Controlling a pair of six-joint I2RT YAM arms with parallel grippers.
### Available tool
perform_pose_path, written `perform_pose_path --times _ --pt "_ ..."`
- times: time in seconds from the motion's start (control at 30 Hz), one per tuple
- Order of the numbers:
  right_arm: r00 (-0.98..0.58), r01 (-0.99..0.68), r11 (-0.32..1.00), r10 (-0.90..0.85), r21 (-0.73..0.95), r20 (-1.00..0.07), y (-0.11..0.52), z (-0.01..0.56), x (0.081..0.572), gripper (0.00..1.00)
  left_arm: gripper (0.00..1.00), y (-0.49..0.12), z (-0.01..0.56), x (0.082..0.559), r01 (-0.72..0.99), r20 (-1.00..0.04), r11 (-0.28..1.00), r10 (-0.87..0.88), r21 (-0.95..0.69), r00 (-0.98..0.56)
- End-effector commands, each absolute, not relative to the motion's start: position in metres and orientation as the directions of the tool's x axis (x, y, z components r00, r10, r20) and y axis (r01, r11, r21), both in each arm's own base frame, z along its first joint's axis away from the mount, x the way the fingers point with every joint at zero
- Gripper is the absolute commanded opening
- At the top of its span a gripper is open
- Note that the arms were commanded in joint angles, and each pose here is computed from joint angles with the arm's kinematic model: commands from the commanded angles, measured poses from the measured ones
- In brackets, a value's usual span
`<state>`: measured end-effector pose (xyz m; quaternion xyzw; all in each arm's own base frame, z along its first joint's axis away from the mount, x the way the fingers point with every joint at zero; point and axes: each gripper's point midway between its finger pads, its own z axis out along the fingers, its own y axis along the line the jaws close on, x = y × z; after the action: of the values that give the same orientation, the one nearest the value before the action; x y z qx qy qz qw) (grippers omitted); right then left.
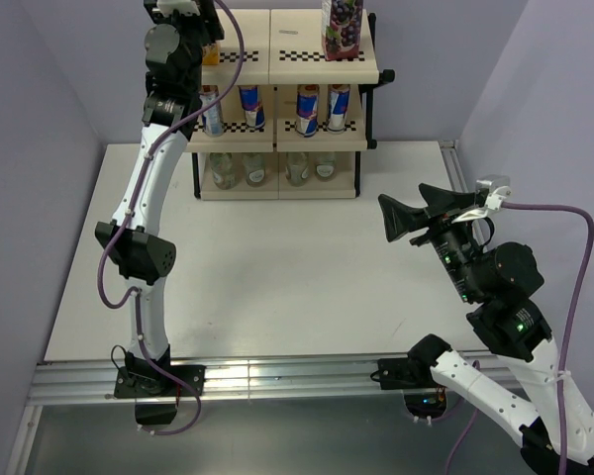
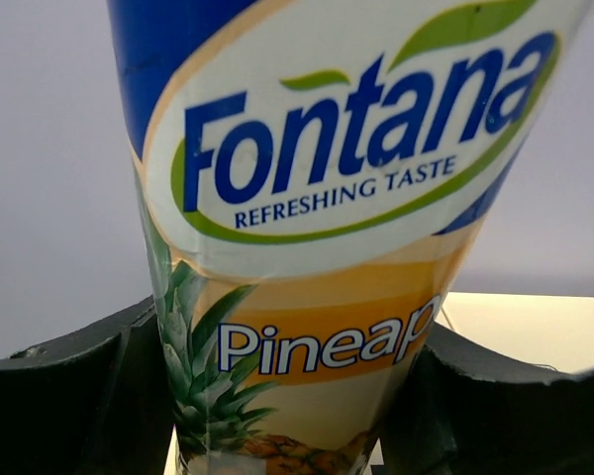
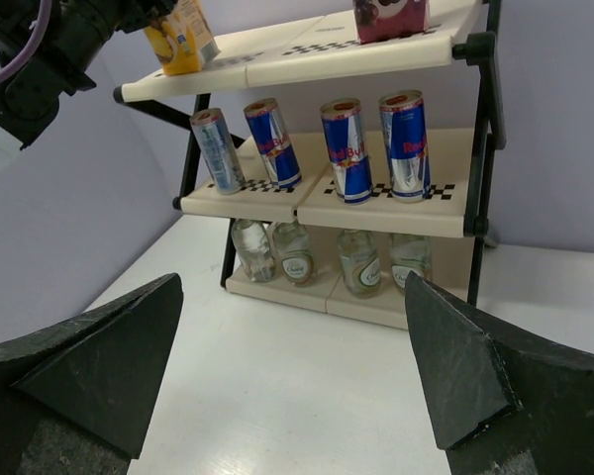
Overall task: Place and organize the beverage onto the shelf
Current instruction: Place the drink on the shelf.
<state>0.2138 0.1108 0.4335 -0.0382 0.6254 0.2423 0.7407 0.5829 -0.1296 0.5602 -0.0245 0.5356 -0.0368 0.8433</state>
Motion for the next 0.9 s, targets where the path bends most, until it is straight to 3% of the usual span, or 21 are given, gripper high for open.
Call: perform_pose_path --times 0.0,0.23,0.4,0.53,0.67,0.8,0.87 --pt "0.133 -0.409 0.876 0.335 0.256 -0.933 0.109 0.443 0.213 1.00 0.72 -0.121 0.555 0.590 0.000 -0.904 0.997 -0.071 -0.078 0.422" --pt "0.127 -0.415 0.873 0.333 0.255 -0.934 0.112 0.442 0.215 1.00 0.80 -0.118 0.554 0.592 0.005 -0.905 0.997 -0.072 -0.078 0.420" --pt "0.128 -0.418 0.871 0.337 0.258 -0.933 0.112 0.441 0.215 1.00 0.71 -0.117 0.550 0.594 0.012 -0.908 0.998 -0.068 -0.069 0.413" --pt "0.128 -0.425 0.868 0.337 0.256 -0.933 0.113 0.442 0.214 1.00 0.83 -0.115 0.544 0.598 0.005 -0.912 0.998 -0.063 -0.067 0.405" --pt "0.131 -0.422 0.870 0.336 0.254 -0.933 0.113 0.442 0.214 1.00 0.87 -0.115 0.540 0.602 0.003 -0.915 0.998 -0.063 -0.067 0.399" --pt "0.126 -0.417 0.872 0.334 0.256 -0.934 0.113 0.440 0.215 1.00 0.85 -0.114 0.530 0.609 0.011 -0.922 0.997 -0.069 -0.070 0.380" --pt "0.126 -0.418 0.872 0.334 0.255 -0.934 0.113 0.439 0.216 1.00 0.79 -0.114 0.527 0.611 0.014 -0.926 0.998 -0.065 -0.065 0.372"
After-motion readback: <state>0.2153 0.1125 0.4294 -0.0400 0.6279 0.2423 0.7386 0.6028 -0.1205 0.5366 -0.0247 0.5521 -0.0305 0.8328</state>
